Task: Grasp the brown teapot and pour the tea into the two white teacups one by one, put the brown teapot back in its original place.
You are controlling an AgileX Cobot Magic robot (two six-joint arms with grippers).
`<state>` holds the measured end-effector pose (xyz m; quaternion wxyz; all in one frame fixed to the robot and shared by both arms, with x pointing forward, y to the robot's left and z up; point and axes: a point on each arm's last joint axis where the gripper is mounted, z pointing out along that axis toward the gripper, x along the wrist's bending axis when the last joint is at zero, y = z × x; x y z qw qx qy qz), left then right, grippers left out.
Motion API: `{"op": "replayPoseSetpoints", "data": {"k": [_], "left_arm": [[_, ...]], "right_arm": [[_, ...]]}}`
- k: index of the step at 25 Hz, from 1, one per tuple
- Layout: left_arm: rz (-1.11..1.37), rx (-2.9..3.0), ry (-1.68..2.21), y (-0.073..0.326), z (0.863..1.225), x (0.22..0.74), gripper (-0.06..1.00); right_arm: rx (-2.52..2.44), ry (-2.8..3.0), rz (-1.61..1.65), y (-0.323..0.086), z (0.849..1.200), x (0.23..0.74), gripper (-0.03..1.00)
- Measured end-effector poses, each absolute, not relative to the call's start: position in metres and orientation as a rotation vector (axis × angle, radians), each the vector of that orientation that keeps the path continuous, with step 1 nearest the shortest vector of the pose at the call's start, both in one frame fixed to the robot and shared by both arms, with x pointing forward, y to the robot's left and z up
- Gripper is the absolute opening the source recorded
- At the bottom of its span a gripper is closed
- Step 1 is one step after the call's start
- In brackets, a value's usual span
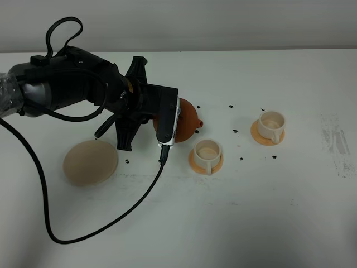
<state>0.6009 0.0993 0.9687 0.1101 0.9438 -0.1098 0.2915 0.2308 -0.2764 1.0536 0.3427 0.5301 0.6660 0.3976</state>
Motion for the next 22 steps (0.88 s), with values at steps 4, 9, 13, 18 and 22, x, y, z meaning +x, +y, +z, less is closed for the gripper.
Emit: {"op": "replayPoseSetpoints", "data": {"k": [4, 9, 13, 18, 22], "left_arm": [[0.905, 2.776, -0.388, 0.099, 0.970, 0.603, 0.12], [0.975, 2.760, -0.481, 0.095, 0.970, 0.604, 0.12], [0.997, 2.748, -0.558, 0.087, 0.962, 0.604, 0.12], [1.015, 2.736, -0.618, 0.081, 0.954, 0.605, 0.12], [1.065, 2.708, -0.695, 0.076, 0.954, 0.605, 0.12]], "right_arm": [[1.378, 1.731, 1.034, -0.276, 1.054, 0.231, 0.22], [1.378, 1.731, 1.034, -0.276, 1.054, 0.231, 0.22], [1.378, 1.731, 1.034, -0.276, 1.054, 0.231, 0.22], [1.378, 1.731, 1.034, -0.276, 1.054, 0.231, 0.22], [1.378, 1.731, 1.034, -0.276, 1.054, 0.231, 0.22]]}}
